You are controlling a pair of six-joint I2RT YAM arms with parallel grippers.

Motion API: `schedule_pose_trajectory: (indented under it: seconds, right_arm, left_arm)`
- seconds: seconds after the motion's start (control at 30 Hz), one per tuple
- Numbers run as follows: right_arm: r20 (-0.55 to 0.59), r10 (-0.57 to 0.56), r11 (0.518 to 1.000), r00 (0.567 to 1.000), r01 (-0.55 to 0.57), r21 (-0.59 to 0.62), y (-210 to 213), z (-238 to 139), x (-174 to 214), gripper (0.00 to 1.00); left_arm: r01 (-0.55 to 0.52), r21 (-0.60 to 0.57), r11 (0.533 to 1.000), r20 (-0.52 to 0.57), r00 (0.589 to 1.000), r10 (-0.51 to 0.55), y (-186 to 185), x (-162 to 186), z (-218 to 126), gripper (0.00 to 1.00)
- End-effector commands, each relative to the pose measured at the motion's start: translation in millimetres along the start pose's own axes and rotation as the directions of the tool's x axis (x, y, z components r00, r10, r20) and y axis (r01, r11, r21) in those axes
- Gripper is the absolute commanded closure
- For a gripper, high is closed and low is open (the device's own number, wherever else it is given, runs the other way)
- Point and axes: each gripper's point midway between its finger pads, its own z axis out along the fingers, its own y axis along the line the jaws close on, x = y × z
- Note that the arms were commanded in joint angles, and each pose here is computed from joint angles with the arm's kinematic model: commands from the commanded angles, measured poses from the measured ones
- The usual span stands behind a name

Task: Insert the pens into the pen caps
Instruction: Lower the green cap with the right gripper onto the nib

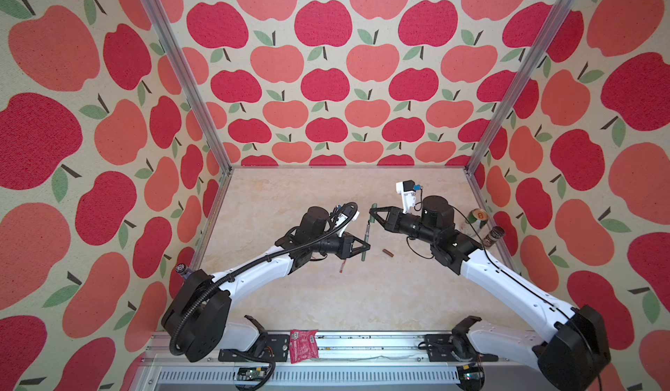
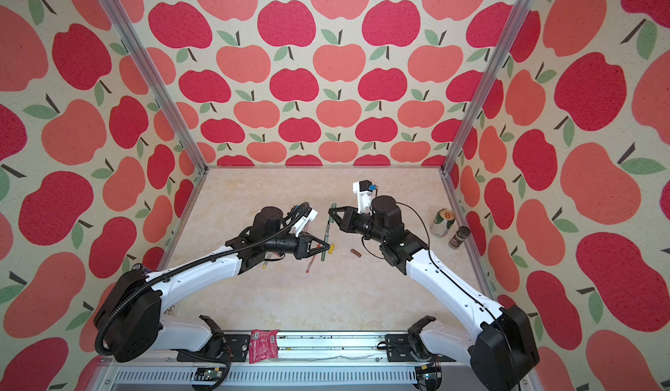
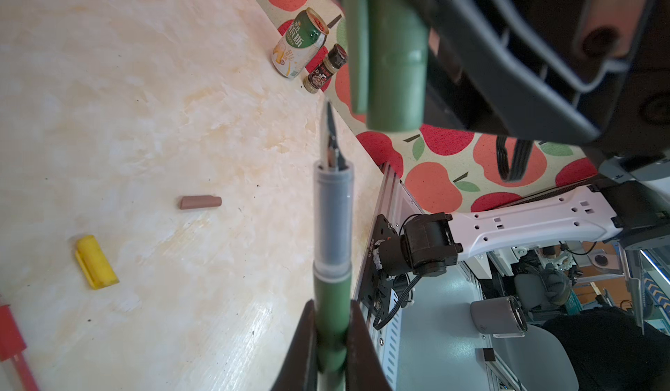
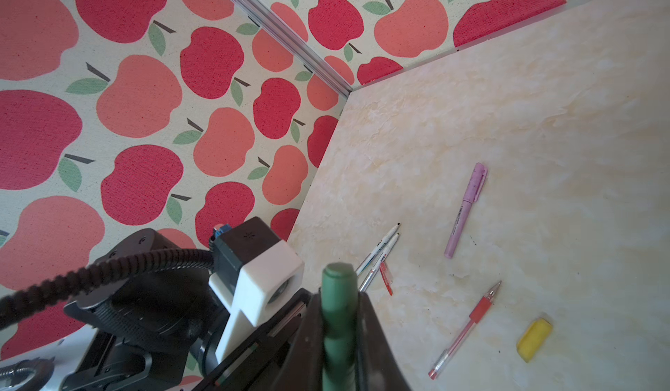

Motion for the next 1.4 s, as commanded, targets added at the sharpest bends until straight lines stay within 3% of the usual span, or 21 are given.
schedule_pose_trajectory:
  seconds: [0.0,0.7,1.37]
  right_arm:
    - [0.038,-0.026,1.0,0.999,0.026,-0.002,1.5,3.7,-14.2,1.0]
    - [0.076,-0.036,0.999,0.996,0.038,-0.022,11.5,5.0,-35.2,1.0]
    - [0.005,0.011,1.0,1.0,-0.011,-0.004,-5.2,7.5,-2.9,1.0]
  left_arm:
    - [-0.021,0.025,0.999,0.018,1.0,0.021,-5.5,-4.2,0.0,0.94]
    - [-0.002,0.02,1.0,0.008,1.0,0.002,2.3,3.5,3.0,0.94]
    - [-0.007,0.02,1.0,0.01,1.0,0.007,1.4,-1.3,3.9,0.94]
